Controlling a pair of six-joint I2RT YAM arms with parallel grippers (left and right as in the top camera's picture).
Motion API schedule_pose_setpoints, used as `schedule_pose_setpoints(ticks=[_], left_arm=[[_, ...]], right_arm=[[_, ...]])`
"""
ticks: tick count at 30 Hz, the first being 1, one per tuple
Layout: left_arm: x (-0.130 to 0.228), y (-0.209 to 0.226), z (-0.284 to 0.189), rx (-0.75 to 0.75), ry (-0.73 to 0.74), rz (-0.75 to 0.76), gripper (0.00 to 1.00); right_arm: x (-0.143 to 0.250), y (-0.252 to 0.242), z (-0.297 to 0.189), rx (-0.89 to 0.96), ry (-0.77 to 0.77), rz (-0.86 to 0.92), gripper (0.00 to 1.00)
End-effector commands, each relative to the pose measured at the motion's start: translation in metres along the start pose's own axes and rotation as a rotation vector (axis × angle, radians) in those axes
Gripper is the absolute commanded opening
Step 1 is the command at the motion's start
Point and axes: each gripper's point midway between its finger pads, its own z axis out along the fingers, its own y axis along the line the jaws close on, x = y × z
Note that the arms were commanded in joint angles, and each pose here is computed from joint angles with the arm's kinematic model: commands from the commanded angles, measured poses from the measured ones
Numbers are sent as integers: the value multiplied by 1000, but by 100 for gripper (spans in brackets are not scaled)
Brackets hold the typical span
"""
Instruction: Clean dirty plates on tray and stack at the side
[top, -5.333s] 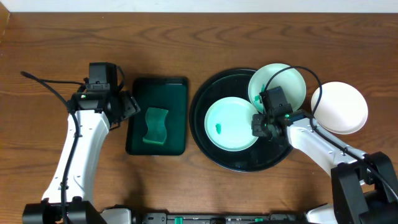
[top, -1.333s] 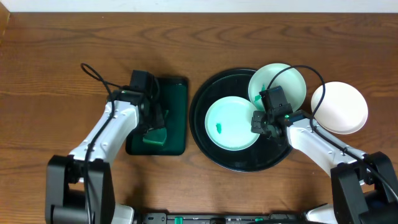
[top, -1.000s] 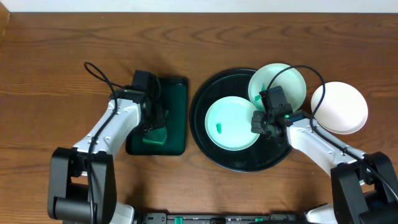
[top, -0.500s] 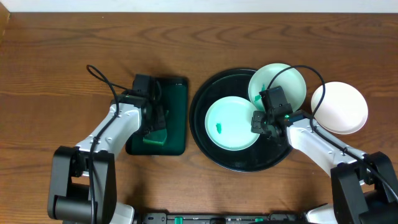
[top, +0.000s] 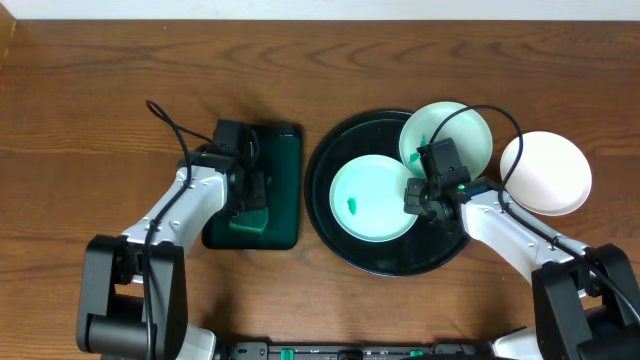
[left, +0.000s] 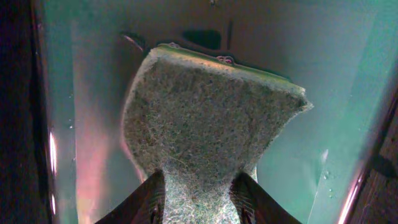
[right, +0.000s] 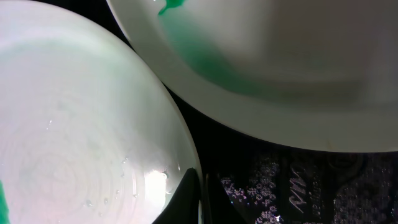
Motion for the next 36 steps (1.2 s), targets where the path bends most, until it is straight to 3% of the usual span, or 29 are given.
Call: schedule_pose_setpoints(ticks=[1, 6, 16, 36], left_arm=[[2, -2, 2, 4, 10, 31, 42], [-5, -4, -3, 11, -12, 32, 48], [-11, -7, -30, 29, -79, 26, 48], [6, -2, -11, 23, -41, -28, 47]], right_arm=[[0, -5, -1, 26, -17, 14, 2], [0, -5, -1, 26, -17, 14, 2], [0, -5, -1, 26, -17, 14, 2], [0, -5, -1, 26, -16, 14, 2]])
